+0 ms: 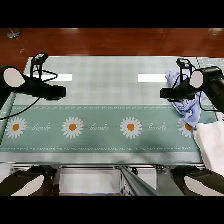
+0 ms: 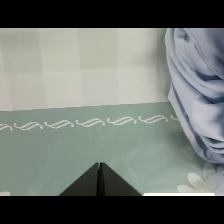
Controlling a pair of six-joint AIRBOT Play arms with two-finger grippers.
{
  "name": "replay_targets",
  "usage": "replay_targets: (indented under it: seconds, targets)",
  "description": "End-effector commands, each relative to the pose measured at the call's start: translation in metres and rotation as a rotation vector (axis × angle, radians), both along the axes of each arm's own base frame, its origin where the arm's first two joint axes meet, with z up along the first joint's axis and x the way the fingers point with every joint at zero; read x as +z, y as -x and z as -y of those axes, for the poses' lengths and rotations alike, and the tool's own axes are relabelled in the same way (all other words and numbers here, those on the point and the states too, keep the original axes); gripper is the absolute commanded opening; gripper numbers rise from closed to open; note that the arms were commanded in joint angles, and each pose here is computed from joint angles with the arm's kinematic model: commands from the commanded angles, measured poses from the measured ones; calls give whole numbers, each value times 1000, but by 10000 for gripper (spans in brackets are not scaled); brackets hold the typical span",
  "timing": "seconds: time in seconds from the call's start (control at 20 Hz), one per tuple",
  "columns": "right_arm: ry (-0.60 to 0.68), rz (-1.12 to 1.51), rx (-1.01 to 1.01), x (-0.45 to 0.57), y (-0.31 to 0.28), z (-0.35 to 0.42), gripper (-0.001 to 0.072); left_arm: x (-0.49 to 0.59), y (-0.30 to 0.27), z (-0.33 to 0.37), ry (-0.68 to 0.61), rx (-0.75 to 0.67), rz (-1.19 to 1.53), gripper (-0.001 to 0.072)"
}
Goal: Fold the shirts.
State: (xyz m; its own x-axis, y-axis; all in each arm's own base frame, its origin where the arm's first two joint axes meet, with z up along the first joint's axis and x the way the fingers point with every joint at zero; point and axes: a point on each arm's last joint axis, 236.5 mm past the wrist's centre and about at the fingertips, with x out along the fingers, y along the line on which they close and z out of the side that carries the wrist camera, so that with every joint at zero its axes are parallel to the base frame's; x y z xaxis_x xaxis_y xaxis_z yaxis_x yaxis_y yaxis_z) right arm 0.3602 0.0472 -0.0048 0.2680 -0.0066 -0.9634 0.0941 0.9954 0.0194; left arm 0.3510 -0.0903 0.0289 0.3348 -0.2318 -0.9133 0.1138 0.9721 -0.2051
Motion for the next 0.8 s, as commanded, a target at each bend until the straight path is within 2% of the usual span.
replay_targets:
  seconds: [0.0,0.75]
  targets:
    - [0,0,1,0,0,0,22,0,0,0,0,0,-1,21]
    - [-2,7,1,1,-1,-1,23,0,-2,0,0,2,6,21]
